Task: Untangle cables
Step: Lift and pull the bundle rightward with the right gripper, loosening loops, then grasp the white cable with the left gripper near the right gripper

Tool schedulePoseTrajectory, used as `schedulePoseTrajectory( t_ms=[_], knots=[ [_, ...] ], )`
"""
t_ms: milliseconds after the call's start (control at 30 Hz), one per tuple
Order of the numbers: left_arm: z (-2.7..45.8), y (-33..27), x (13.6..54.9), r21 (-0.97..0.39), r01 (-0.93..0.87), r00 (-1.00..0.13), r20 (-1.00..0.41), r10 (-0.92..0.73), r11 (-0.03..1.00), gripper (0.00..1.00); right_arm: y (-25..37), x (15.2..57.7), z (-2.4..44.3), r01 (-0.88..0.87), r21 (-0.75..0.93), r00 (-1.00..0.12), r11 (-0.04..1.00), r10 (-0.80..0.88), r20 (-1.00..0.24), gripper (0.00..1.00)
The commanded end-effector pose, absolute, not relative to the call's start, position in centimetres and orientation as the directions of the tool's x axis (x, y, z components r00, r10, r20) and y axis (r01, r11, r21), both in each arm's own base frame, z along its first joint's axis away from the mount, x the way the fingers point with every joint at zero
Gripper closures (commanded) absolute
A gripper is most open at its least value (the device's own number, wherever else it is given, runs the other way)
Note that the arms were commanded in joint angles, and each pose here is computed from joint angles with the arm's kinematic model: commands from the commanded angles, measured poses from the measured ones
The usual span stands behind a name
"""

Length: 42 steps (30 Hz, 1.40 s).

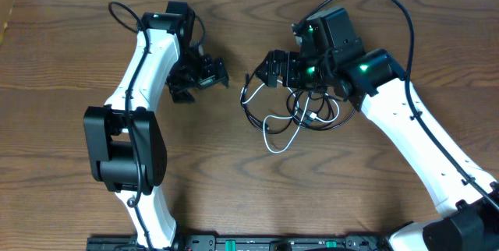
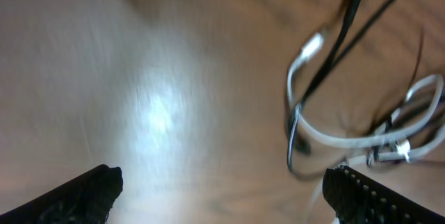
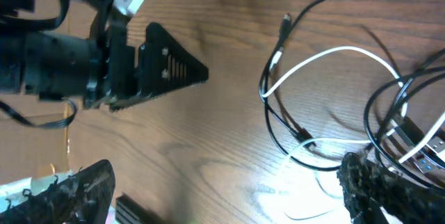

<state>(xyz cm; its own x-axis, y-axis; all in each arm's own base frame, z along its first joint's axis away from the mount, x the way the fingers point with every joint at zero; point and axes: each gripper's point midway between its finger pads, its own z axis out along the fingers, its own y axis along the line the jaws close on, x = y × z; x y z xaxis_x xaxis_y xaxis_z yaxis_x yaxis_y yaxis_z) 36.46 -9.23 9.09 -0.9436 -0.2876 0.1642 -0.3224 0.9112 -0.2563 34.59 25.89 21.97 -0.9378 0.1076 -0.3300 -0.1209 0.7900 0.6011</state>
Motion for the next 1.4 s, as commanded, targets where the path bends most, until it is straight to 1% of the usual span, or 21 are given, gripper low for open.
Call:
schedulePoseTrajectory(
  t_ms=[0,100,167,233,333,467,567,733,800,900,933,1033,1133,1167,1200,1300,1333,1367],
  knots=[
    [9.1,-11.0,36.2,-0.319,-0.398,-0.912,0.241,-0.332,0.86,0.02,25.8,34.7,21.8,-0.122,0.579,-0.935,0.806,0.102,-0.34,0.01],
    [9.1,-10.9,36.2,-0.317,-0.397,-0.912,0.24,-0.332,0.861,0.02,25.3,34.6,21.3,-0.105,0.555,-0.935,0.825,0.108,-0.337,0.01],
    [9.2,-10.9,35.4,-0.302,-0.411,-0.902,0.272,-0.336,0.86,0.02,24.8,34.8,21.0,-0.092,0.533,-0.932,0.841,0.116,-0.343,0.01],
    [9.2,-11.9,35.5,-0.321,-0.405,-0.906,0.272,-0.326,0.856,0.02,24.7,34.9,20.9,-0.088,0.524,-0.929,0.847,0.12,-0.35,0.01],
    [8.5,-13.1,35.9,-0.314,-0.348,-0.932,0.22,-0.29,0.883,0.02,24.8,34.8,20.9,-0.092,0.523,-0.929,0.847,0.116,-0.35,0.01],
    [7.5,-16.6,35.5,-0.32,-0.239,-0.966,0.168,-0.194,0.917,0.02,24.6,34.8,20.8,-0.087,0.513,-0.929,0.854,0.117,-0.352,0.01],
    [7.0,-17.5,35.7,-0.252,-0.175,-0.983,0.096,-0.155,0.952,0.02,23.8,34.5,20.2,-0.058,0.487,-0.935,0.871,0.123,-0.332,0.01],
    [6.4,-19.1,34.5,-0.221,-0.115,-0.991,0.087,-0.098,0.969,0.02,21.3,34.7,19.5,0.015,0.465,-0.944,0.885,0.166,-0.286,0.01],
    [5.6,-19.0,34.6,-0.172,-0.086,-0.996,0.047,-0.079,0.981,0.02,20.6,34.6,19.2,0.036,0.457,-0.946,0.889,0.178,-0.271,0.01],
    [5.0,-17.6,36.8,-0.056,-0.065,-0.994,-0.088,-0.07,0.996,0.02,20.0,34.5,19.0,0.057,0.448,-0.948,0.892,0.188,-0.255,0.01],
    [5.1,-17.4,37.4,-0.042,-0.067,-0.99,-0.12,-0.072,0.997,0.02,20.0,34.5,19.0,0.057,0.449,-0.949,0.892,0.188,-0.255,0.01],
    [5.2,-17.8,38.7,-0.062,-0.06,-0.983,-0.17,-0.069,0.996,0.01,20.0,34.5,19.0,0.056,0.449,-0.948,0.892,0.188,-0.255,0.01],
    [5.3,-19.2,38.8,-0.1,-0.038,-0.982,-0.178,-0.055,0.994,0.15,20.0,34.6,19.0,0.055,0.45,-0.948,0.891,0.189,-0.257,0.01],
    [5.4,-19.5,38.7,-0.105,-0.031,-0.982,-0.18,-0.05,0.994,0.22,20.0,34.6,19.1,0.055,0.451,-0.947,0.891,0.189,-0.258,0.01],
    [5.4,-19.8,38.7,-0.106,-0.024,-0.982,-0.184,-0.043,0.994,0.27,20.1,34.6,19.1,0.054,0.45,-0.948,0.891,0.188,-0.258,0.01],
    [5.4,-20.4,38.7,-0.112,-0.007,-0.98,-0.197,-0.029,0.994,0.35,20.0,34.5,19.0,0.055,0.449,-0.948,0.892,0.187,-0.256,0.01],
    [5.4,-20.5,38.9,-0.116,-0.006,-0.979,-0.204,-0.029,0.993,0.41,20.0,34.5,19.0,0.055,0.449,-0.949,0.892,0.187,-0.255,0.01],
    [5.5,-20.6,39.0,-0.119,-0.005,-0.977,-0.209,-0.03,0.993,0.5,20.0,34.5,19.0,0.056,0.449,-0.949,0.892,0.188,-0.255,0.01]
  ],
)
